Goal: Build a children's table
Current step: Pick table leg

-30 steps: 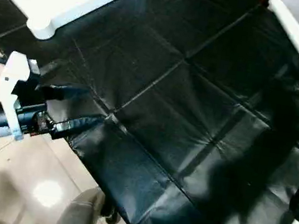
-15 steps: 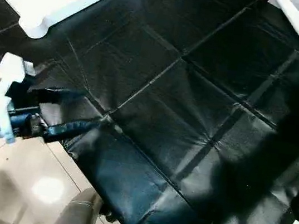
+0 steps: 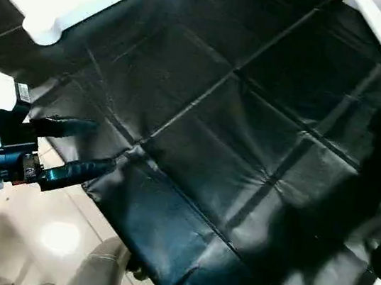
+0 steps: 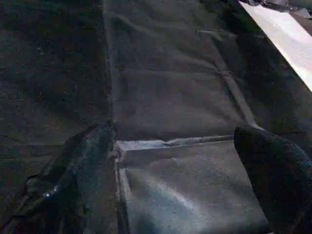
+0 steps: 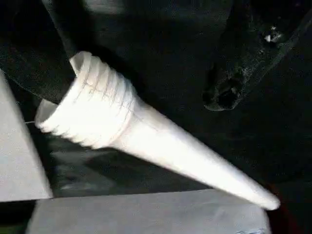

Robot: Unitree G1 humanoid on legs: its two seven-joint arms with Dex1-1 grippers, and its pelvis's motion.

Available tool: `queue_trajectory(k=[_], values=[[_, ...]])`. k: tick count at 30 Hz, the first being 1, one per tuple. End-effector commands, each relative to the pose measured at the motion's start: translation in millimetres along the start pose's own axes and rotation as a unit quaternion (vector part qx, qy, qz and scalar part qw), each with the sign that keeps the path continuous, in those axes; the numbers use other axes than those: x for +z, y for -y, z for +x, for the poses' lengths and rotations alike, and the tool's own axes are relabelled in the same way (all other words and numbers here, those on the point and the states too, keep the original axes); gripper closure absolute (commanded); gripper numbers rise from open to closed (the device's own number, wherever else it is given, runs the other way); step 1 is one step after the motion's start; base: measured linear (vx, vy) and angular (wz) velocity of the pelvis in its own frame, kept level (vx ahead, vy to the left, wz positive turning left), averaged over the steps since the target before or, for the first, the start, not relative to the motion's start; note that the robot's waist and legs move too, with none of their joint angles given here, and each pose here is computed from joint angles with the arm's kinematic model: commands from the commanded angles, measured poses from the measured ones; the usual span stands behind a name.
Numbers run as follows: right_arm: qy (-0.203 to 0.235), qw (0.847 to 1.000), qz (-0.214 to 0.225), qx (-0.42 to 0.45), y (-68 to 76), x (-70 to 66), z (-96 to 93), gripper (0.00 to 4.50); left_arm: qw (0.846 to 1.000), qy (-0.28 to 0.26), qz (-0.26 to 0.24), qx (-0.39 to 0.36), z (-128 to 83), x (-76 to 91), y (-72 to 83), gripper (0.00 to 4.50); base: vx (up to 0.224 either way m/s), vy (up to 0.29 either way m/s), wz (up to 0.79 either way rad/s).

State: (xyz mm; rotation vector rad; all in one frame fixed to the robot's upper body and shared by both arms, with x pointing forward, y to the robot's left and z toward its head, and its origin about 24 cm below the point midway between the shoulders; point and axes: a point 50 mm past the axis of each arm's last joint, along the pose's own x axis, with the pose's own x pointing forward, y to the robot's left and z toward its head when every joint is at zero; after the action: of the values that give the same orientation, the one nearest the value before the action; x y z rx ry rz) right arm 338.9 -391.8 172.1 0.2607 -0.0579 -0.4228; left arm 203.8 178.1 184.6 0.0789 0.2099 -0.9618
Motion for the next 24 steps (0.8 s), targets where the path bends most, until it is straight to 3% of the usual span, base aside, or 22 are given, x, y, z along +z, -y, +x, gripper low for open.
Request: queue_trajectory(k=[1,6,9,14,15,19,23,24], values=[[-0.012,1.000,0.018,0.009,4.4,-7.3,-2.5,0.00,1.000,-0.008,0.001,-0.011,-1.6,-0.2,3.1,0.05,0.000,0.000,0.00],[-0.010,0.996,0.023,0.090,1.2,-4.4,-4.6,0.00,1.000,-0.004,0.001,-0.010,-1.4,0.9,3.5,0.05,0.000,0.000,0.00],[-0.017,0.985,0.004,0.173,4.3,-4.7,-11.1,0.00,1.000,0.001,-0.003,-0.005,-1.6,-1.2,5.7,0.05,0.000,0.000,0.00],[-0.017,0.979,-0.005,0.203,6.7,-4.8,-14.4,0.00,1.000,0.003,-0.005,-0.004,-0.9,-2.2,6.2,0.05,0.000,0.000,0.00],[-0.017,0.966,-0.010,0.258,9.4,-4.9,-20.8,0.00,1.000,0.008,-0.007,-0.006,2.1,-3.0,6.5,0.05,0.000,0.000,0.00],[-0.016,0.954,-0.008,0.301,11.7,-4.9,-26.4,0.00,1.000,0.012,-0.008,-0.009,4.6,-2.8,6.4,0.05,0.000,0.000,0.00],[-0.025,0.905,-0.001,0.425,7.8,-7.2,-42.6,0.00,1.000,0.015,-0.008,-0.012,6.8,-2.5,5.9,0.05,0.000,0.000,0.00],[-0.025,0.905,-0.001,0.425,7.8,-7.2,-42.6,0.00,1.000,0.015,-0.008,-0.012,6.8,-2.5,5.9,0.05,0.000,0.000,0.00]])
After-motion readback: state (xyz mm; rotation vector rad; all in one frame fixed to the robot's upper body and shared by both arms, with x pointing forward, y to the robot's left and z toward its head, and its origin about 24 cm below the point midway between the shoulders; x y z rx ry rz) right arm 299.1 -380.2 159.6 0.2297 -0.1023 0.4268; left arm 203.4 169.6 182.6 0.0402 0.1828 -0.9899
